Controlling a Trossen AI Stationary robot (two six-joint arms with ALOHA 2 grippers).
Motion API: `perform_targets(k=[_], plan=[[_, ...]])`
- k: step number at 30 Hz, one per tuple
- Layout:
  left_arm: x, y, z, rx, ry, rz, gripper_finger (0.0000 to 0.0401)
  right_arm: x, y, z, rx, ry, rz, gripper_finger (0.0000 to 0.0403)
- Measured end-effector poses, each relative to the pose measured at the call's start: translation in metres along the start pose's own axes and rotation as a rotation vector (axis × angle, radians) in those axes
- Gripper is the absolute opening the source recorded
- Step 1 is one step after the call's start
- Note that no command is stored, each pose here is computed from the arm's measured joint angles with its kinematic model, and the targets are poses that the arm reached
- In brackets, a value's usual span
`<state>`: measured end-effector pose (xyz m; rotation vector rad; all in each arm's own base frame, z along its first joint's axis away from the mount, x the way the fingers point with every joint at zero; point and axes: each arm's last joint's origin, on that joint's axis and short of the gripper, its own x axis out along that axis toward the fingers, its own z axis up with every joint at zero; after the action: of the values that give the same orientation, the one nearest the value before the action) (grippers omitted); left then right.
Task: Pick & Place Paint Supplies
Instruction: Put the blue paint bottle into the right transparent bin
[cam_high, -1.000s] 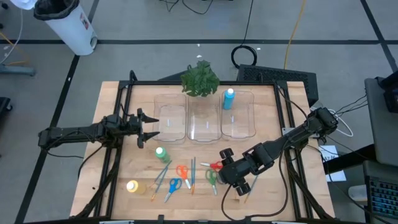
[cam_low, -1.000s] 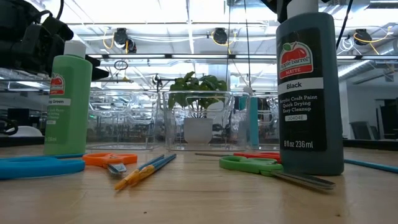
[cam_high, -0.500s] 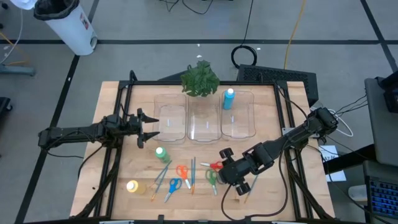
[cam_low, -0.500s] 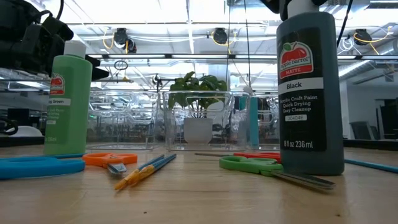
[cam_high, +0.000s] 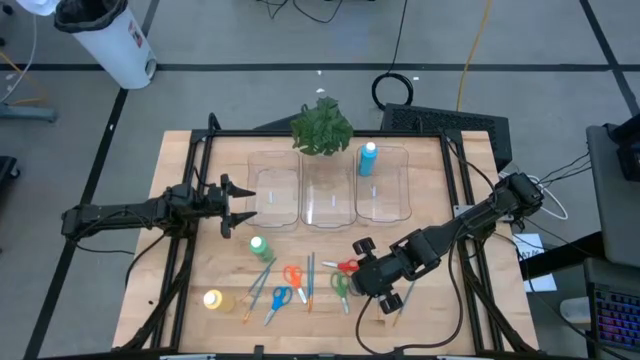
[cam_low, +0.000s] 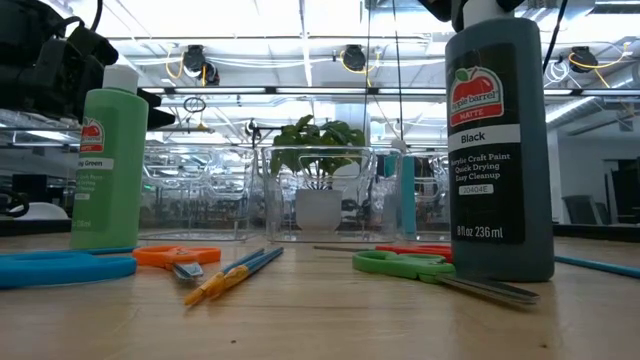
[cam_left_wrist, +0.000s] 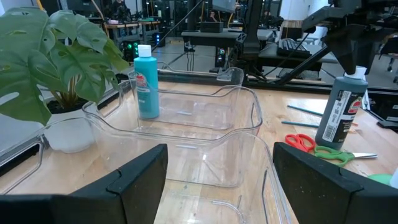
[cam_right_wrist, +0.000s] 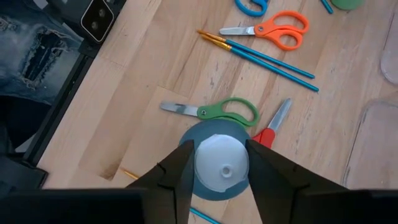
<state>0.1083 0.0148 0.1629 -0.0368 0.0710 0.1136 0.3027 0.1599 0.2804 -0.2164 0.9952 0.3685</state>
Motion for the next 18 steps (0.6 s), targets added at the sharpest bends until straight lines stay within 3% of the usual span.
perform_targets(k=[6,18], plan=[[0.0000,0.0000,0.0000,0.000,0.000,0.000,0.0294,0.0000,0.0000,0.0000,0.000,0.000,0.000,0.0118],[0.0000,0.0000,0.0000,0.000,0.000,0.000,0.0294,0.0001,0.0001,0.0007,0.000,-0.007,0.001,0.0155]])
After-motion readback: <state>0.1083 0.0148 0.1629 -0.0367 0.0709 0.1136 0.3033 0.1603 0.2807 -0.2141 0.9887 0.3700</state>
